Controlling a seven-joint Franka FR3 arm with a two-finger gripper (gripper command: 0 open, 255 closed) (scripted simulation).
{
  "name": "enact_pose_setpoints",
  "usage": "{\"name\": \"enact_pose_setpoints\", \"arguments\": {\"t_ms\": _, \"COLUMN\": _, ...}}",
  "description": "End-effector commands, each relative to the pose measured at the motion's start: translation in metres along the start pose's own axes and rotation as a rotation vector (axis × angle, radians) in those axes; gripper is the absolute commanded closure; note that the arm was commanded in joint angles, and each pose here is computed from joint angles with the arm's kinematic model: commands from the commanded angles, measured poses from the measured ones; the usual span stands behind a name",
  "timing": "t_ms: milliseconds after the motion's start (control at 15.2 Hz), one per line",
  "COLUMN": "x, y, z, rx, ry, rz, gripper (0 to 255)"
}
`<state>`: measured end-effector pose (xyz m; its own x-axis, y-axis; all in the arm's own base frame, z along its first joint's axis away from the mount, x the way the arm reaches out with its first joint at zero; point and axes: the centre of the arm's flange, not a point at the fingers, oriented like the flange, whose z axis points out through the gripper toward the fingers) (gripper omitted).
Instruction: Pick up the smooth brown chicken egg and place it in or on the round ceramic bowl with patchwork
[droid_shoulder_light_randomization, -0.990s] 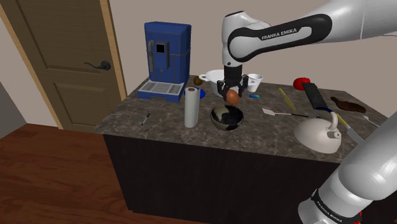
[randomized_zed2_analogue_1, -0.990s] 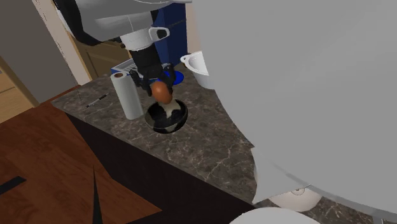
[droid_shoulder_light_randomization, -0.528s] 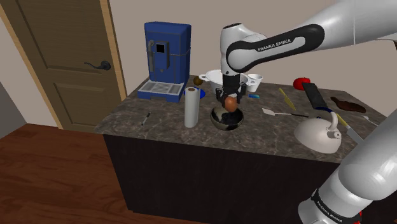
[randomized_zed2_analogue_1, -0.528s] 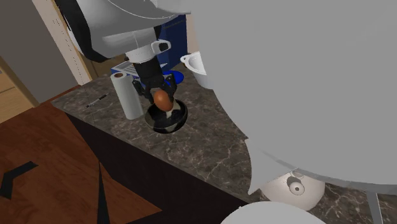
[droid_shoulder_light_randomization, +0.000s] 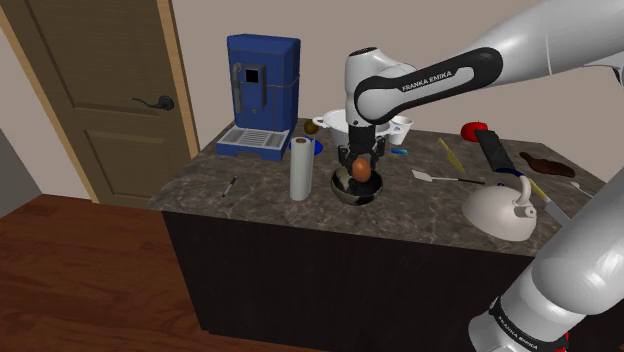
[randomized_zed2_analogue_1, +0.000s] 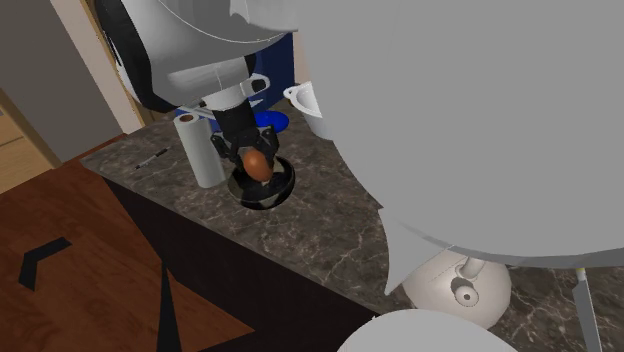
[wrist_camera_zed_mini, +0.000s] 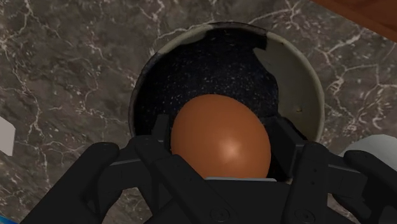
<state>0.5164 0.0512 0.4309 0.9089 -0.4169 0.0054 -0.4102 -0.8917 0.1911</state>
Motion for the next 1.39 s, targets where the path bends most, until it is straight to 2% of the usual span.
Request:
{"name": "enact_pose_setpoints", "arguments": {"t_ms": 0, "x": 0.000, "y": 0.000, "z": 0.000, "rx": 0.000, "ry": 0.000, "rz": 0.000, "gripper": 255}}
{"name": "enact_pose_setpoints", "arguments": {"t_ms": 132, "x": 0.000, "y": 0.000, "z": 0.000, "rx": 0.000, "ry": 0.000, "rz": 0.000, "gripper": 255}}
{"name": "enact_pose_setpoints", "arguments": {"t_ms": 198, "x": 0.000, "y": 0.000, "z": 0.000, "rx": 0.000, "ry": 0.000, "rz": 0.000, "gripper": 0}}
{"name": "enact_pose_setpoints", "arguments": {"t_ms": 528, "x": 0.000, "y": 0.000, "z": 0.000, "rx": 0.000, "ry": 0.000, "rz": 0.000, "gripper": 0}}
{"name": "enact_pose_setpoints", "arguments": {"t_ms": 792, "x": 0.000, "y": 0.000, "z": -0.050, "rx": 0.000, "ry": 0.000, "rz": 0.000, "gripper": 0}}
{"name": "enact_pose_setpoints", "arguments": {"t_ms": 1320, "x": 0.000, "y": 0.000, "z": -0.050, "rx": 0.000, "ry": 0.000, "rz": 0.000, "gripper": 0}}
